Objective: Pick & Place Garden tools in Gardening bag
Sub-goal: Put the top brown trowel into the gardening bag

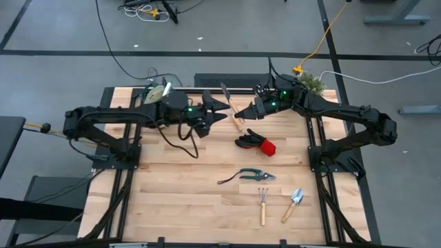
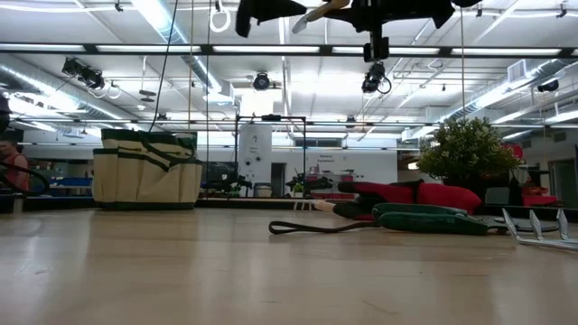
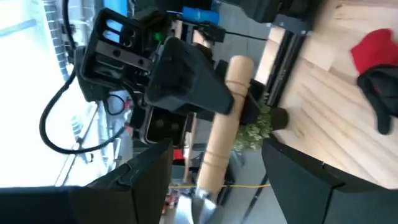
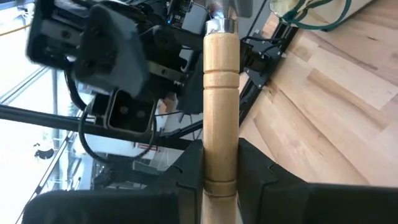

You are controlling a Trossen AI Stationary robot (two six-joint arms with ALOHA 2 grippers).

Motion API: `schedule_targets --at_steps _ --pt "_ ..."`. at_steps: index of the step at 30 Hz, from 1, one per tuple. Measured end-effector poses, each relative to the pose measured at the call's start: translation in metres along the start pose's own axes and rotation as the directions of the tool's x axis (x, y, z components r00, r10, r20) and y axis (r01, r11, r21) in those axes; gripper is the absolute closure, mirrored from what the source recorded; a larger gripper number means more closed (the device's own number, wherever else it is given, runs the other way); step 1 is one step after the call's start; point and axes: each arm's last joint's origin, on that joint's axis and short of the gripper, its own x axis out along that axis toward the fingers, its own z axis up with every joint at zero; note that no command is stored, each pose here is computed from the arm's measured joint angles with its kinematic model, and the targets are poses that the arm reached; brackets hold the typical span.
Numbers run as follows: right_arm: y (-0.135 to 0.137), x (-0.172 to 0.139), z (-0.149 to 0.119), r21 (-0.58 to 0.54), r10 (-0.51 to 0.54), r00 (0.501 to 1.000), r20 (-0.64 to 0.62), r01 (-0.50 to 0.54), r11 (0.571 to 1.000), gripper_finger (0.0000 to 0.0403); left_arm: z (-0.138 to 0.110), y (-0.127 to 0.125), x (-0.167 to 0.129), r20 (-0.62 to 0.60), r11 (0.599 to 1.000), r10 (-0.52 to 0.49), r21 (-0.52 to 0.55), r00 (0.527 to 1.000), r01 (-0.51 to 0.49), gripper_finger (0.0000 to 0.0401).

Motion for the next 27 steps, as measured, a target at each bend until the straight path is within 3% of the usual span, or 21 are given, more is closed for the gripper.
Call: schedule_targets --at_steps 13,27 --pt "0.000 0.000 -0.001 0.005 0.007 1.000 -0.021 -0.006 1.000 0.0334 -0.001 -0.016 0.026 -0.043 0.998 0.009 0.060 0.999 -0.007 0.0147" --pt "0.000 0.000 -0.001 0.004 0.003 1.000 -0.023 -0.003 1.000 0.0333 -0.004 -0.013 0.027 -0.060 0.995 0.036 0.096 0.998 -0.030 0.0147"
